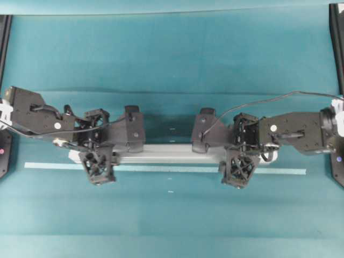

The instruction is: Lift the metal rail with both hands and move it towards you.

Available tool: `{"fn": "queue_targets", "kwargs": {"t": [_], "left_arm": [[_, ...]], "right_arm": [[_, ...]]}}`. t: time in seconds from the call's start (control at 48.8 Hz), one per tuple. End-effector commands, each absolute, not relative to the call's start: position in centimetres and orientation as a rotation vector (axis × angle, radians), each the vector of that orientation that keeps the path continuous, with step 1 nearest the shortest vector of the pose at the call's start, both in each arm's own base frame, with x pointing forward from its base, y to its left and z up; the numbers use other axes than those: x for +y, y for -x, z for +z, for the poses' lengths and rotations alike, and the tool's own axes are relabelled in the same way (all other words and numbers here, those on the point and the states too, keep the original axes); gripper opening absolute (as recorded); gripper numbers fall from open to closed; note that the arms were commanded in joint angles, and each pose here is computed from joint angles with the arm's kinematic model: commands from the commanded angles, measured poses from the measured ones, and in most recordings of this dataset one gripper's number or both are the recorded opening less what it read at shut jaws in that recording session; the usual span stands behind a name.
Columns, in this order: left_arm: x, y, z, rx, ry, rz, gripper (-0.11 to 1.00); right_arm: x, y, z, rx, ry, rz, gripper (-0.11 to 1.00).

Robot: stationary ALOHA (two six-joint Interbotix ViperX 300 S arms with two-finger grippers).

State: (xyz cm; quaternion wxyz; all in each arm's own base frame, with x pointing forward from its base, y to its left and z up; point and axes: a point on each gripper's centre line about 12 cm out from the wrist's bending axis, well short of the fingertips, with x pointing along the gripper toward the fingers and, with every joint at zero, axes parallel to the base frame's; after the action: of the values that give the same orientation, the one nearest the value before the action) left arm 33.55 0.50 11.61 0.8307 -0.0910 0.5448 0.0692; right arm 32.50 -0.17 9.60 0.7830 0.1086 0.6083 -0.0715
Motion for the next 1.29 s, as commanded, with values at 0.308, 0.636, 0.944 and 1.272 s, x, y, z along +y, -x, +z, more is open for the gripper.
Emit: {"fn": "queue_targets", "kwargs": {"t": [0.308, 0.636, 0.944, 1.272], "left_arm": [[0.2, -33.6, 11.5, 1.150, 0.220, 0.156, 0.96], [0.2, -33.5, 11.7, 1.144, 0.219, 0.154, 0.95], [0.2, -33.4, 14.0, 1.101, 0.202, 0.137, 0.95], [0.1, -32.9, 19.4, 1.077, 0.162, 0.111, 0.95]], "right_arm": [[0.6, -33.1, 9.8, 1.284, -0.255, -0.139, 0.99], [1.6, -33.4, 10.2, 1.273, -0.330, -0.146, 0.99], [1.5, -33.8, 11.1, 1.251, -0.343, -0.152, 0.99], [-1.5, -34.7, 17.9, 1.110, -0.269, -0.175, 0.99]]}}
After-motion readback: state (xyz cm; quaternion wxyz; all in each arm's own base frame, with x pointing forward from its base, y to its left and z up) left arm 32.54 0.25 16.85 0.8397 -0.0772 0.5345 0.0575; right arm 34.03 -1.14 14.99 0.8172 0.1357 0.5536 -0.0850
